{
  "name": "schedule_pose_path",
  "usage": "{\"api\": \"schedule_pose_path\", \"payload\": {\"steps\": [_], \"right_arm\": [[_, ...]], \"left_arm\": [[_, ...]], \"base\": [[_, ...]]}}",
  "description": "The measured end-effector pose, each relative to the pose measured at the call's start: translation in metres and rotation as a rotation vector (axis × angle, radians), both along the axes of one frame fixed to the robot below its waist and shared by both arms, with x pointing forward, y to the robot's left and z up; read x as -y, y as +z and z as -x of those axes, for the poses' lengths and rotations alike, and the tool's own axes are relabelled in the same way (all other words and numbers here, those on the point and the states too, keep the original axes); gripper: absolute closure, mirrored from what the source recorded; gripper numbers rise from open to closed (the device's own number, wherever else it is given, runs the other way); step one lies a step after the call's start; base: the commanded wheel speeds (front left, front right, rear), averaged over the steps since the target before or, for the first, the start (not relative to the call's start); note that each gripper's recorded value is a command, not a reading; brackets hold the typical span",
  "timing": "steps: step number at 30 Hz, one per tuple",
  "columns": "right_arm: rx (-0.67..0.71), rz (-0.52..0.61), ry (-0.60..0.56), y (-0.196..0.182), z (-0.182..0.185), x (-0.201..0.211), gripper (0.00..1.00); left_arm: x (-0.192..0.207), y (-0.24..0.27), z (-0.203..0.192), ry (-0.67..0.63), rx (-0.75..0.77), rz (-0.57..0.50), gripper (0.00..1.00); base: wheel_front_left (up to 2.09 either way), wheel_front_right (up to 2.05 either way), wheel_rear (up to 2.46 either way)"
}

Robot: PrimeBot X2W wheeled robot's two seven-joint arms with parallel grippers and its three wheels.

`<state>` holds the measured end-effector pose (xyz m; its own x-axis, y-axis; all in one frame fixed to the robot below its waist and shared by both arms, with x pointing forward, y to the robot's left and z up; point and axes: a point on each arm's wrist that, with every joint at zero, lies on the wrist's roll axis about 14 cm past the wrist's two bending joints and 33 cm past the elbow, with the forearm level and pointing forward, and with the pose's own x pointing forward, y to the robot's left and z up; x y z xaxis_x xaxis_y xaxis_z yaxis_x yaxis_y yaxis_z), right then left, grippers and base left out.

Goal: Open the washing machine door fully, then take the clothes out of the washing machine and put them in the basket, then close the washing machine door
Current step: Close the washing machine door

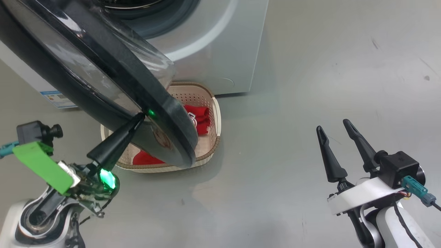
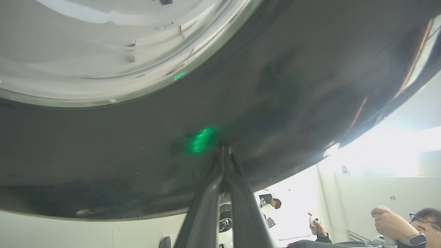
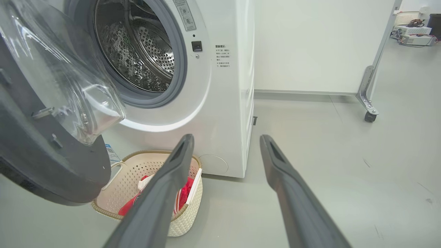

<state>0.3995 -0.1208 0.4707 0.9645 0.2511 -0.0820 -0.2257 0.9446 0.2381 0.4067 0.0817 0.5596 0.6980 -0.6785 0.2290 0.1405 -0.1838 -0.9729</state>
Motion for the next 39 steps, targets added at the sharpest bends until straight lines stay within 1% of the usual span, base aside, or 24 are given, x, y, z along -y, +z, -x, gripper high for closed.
{"api": "schedule_pose_path", "payload": {"steps": [8,11,14,17,24,34,39], "right_arm": [[-0.022,-0.001,-0.045,-0.012,-0.008,0.015,0.00],[-0.026,-0.005,-0.054,-0.015,-0.012,0.018,0.00],[-0.025,0.000,-0.070,-0.018,-0.016,0.024,0.00],[-0.029,0.004,-0.090,-0.022,-0.018,0.031,0.00],[-0.049,0.015,-0.144,-0.031,-0.019,0.049,0.00],[-0.070,0.029,-0.195,-0.041,-0.018,0.067,0.00],[-0.087,0.038,-0.218,-0.047,-0.016,0.075,0.00]], "left_arm": [[0.022,-0.001,-0.041,-0.044,-0.005,0.010,1.00],[0.030,-0.002,-0.058,-0.047,-0.008,0.025,1.00],[0.036,-0.004,-0.076,-0.042,-0.002,0.011,1.00],[0.043,-0.005,-0.094,-0.032,0.000,0.021,1.00],[0.060,-0.010,-0.131,-0.001,-0.016,0.049,1.00],[0.070,-0.030,-0.176,0.097,-0.056,0.012,1.00],[0.074,-0.033,-0.194,0.150,-0.077,0.024,1.00]], "base": [[0.00,0.00,0.00],[0.00,0.00,0.00],[0.00,0.00,0.00],[0.00,0.00,0.00],[0.00,0.00,0.00],[0.00,0.00,0.00],[0.00,0.00,0.00]]}}
